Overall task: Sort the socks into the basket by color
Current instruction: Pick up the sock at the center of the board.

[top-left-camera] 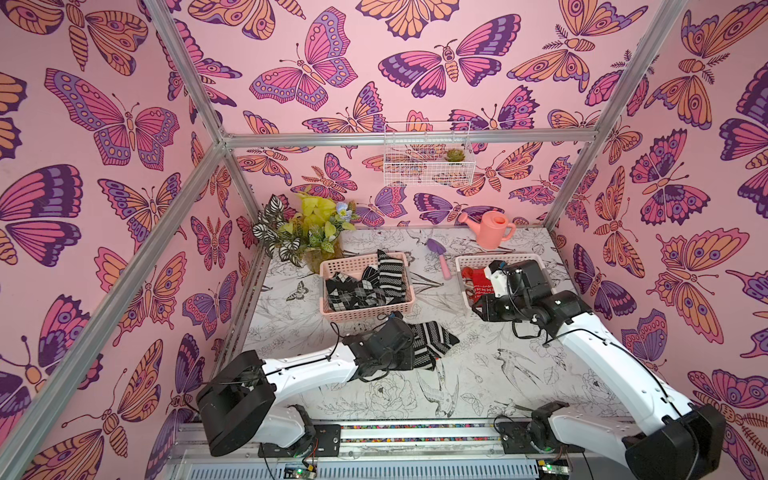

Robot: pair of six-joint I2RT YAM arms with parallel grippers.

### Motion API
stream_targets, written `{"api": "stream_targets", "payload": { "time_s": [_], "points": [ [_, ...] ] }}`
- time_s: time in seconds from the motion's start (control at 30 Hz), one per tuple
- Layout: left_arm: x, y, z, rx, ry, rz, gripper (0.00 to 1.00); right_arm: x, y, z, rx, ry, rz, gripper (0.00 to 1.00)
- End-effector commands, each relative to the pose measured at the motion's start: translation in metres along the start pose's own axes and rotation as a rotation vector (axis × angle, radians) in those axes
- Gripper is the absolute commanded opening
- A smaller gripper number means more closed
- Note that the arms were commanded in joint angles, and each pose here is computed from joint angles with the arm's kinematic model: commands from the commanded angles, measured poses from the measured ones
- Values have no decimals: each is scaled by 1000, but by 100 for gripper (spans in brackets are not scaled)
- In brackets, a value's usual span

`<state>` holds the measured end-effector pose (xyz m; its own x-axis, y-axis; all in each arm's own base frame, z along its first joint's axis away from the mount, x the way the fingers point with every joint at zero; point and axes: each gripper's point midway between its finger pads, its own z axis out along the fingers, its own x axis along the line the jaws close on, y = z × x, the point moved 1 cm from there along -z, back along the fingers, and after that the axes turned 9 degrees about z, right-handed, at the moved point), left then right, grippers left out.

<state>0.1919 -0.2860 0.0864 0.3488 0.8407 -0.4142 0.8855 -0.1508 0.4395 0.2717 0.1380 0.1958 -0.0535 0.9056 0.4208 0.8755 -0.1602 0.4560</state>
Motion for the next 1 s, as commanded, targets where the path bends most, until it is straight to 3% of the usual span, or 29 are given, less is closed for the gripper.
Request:
{"api": "stream_targets", "payload": {
  "time_s": [0.0, 0.97],
  "points": [
    [-7, 9, -11, -15, 7, 51, 15, -2, -3, -1, 5, 4, -7, 39],
    [-43, 112, -59, -181, -116, 88, 14, -7, -2, 1, 2, -17, -15, 39]
  ]
}}
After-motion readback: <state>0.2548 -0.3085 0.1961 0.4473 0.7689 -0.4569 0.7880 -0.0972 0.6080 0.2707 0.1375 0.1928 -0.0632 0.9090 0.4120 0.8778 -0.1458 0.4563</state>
